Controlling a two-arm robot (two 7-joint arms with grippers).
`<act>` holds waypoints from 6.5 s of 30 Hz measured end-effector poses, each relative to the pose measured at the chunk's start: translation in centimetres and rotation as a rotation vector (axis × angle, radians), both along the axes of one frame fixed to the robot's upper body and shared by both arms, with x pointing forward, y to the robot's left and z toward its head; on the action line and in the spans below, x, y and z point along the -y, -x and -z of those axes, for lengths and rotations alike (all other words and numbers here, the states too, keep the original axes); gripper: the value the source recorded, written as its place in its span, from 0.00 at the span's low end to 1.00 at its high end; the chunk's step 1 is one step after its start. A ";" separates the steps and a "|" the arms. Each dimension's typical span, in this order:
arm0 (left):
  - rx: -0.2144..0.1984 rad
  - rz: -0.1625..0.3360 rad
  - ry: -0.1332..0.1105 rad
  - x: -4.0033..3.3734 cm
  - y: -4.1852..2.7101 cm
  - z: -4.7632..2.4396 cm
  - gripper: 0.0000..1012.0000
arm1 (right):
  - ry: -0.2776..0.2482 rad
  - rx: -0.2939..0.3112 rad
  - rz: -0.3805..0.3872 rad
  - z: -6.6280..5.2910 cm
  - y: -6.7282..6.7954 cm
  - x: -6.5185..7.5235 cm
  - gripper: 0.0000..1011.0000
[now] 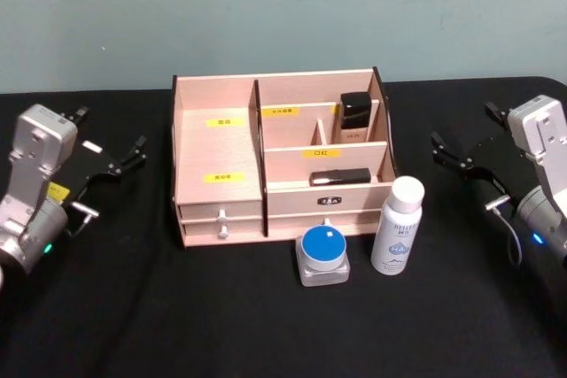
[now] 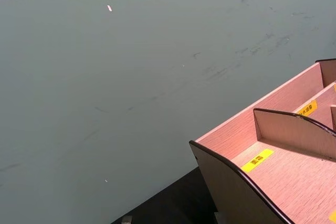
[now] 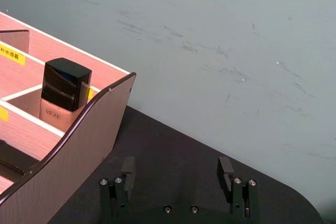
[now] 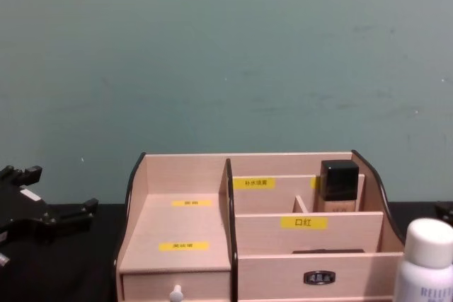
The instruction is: Pick up the facial cleanser and watermelon frost from the table and place them into the tiered storage box.
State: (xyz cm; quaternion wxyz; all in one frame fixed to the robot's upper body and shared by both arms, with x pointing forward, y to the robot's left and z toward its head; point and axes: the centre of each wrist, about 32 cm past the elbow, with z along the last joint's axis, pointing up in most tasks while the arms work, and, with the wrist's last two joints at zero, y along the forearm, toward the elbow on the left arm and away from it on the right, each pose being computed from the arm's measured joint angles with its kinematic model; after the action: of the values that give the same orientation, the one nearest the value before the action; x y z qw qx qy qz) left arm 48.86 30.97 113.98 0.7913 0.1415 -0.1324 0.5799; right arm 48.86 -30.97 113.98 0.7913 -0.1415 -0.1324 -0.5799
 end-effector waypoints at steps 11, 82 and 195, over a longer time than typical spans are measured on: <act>0.000 0.000 0.000 0.00 0.00 0.00 1.00 | 0.000 0.000 0.000 0.0 0.0 0.0 0.99; 0.000 0.000 0.000 0.00 0.00 0.00 1.00 | -0.209 -0.017 -0.258 -7.7 11.6 0.1 0.99; 0.000 0.000 0.000 0.00 0.00 0.00 1.00 | -0.226 -0.272 -0.315 -1.5 7.4 -2.2 0.59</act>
State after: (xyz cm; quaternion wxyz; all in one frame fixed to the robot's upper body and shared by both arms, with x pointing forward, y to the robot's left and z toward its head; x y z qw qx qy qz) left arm 48.86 30.97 113.98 0.7913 0.1415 -0.1325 0.5799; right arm 41.50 -28.78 115.46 0.8934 -0.1065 0.0207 -0.4360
